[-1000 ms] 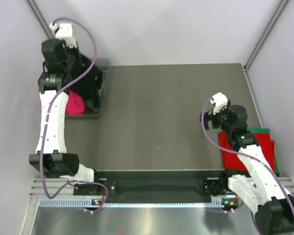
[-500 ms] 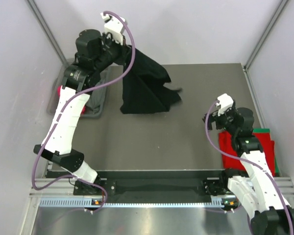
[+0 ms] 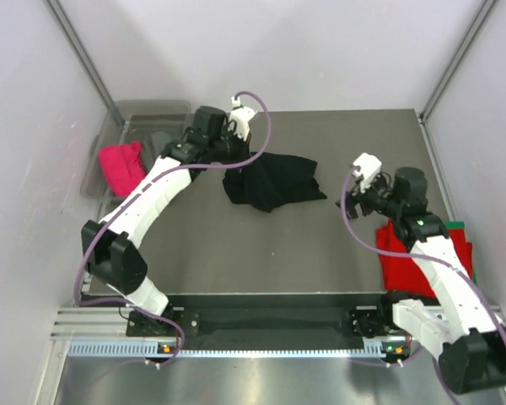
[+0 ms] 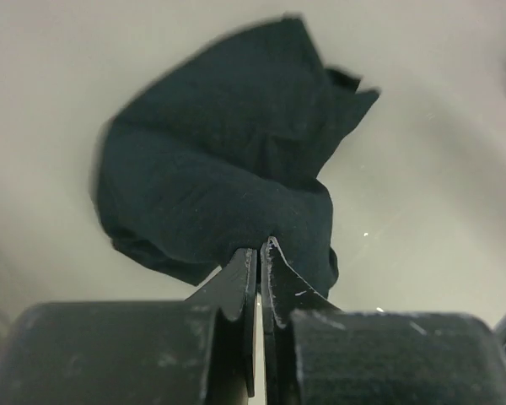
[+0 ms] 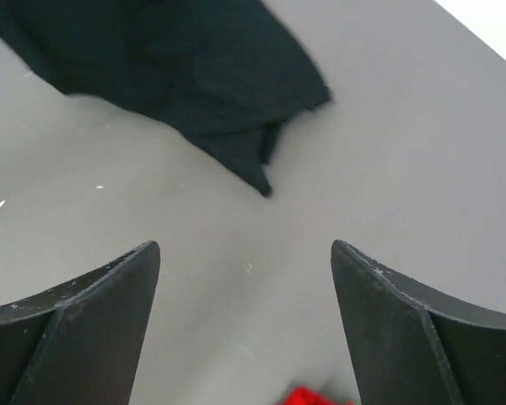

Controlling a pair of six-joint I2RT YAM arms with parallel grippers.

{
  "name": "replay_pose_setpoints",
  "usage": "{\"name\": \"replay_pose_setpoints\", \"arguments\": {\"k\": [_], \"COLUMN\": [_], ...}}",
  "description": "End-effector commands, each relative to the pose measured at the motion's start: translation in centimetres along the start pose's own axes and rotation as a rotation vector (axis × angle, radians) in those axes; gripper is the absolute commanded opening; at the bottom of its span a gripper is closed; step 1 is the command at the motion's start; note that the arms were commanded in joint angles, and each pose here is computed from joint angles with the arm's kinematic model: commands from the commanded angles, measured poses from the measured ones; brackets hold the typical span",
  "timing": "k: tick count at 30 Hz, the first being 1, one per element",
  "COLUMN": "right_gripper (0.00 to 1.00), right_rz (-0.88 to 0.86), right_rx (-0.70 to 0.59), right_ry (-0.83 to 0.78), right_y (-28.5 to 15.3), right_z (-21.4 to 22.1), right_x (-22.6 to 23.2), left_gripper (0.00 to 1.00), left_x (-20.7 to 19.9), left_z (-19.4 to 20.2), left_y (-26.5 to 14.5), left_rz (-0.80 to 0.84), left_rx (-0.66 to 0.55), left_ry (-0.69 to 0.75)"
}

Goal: Fold and stack the t-shirts
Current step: Move the tshirt to the center of the board

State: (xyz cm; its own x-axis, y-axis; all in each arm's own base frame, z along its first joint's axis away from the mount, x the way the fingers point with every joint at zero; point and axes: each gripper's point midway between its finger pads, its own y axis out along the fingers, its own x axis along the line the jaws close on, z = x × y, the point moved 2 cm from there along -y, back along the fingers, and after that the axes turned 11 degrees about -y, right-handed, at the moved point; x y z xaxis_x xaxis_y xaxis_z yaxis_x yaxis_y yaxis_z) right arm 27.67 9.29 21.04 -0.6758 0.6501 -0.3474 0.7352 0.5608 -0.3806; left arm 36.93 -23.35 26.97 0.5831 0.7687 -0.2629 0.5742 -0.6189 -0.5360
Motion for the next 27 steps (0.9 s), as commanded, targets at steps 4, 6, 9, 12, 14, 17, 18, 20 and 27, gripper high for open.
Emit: {"name": "replay_pose_setpoints", "arguments": {"k": [4, 6, 9, 12, 14, 17, 18, 20, 27], "right_gripper": [0.80, 0.80, 0.80, 0.79, 0.80, 0.82, 0.82, 0.82, 0.76], "right_rz": [-0.176, -0.217, -0.320, -0.308, -0.289, -0.287, -0.286, -0.227, -0.030], "right_rx": [0.014, -0.005, 0.013, -0.026, -0.034, -0.063, -0.068, -0.086, -0.065], "right_ry": [-0.292, -0.365, -0.424, -0.509, -0.538, -0.542, -0.539, -0.562, -0.622], "right_y": [5.6, 7.2, 10.5, 12.7, 14.3, 16.1, 16.5, 17.2, 18.4], "right_z": [-3.0, -4.3, -4.4, -5.9, -6.1, -7.4, -7.6, -8.6, -9.2], "right_x": [1.8, 2.7, 5.6, 7.5, 8.2, 9.9, 10.9, 11.3, 11.0], "left_gripper": [0.00, 0.00, 0.00, 0.00, 0.00, 0.00, 0.00, 0.00, 0.00], "left_x": [3.1, 4.0, 5.0, 5.2, 5.1, 5.5, 5.7, 5.6, 5.3], "left_z": [-4.0, -5.3, -6.9, -7.8, -8.1, -8.1, -8.1, -8.1, -8.2], "left_y": [4.3, 4.8, 5.7, 6.4, 6.5, 7.1, 7.1, 7.0, 6.4], "left_rz": [-0.090, -0.095, -0.107, -0.106, -0.101, -0.112, -0.121, -0.120, -0.111], "left_rx": [-0.211, -0.244, -0.241, -0.232, -0.238, -0.233, -0.230, -0.230, -0.237], "left_ry": [0.031, 0.002, -0.011, -0.012, -0.013, -0.019, -0.020, -0.020, -0.018]}}
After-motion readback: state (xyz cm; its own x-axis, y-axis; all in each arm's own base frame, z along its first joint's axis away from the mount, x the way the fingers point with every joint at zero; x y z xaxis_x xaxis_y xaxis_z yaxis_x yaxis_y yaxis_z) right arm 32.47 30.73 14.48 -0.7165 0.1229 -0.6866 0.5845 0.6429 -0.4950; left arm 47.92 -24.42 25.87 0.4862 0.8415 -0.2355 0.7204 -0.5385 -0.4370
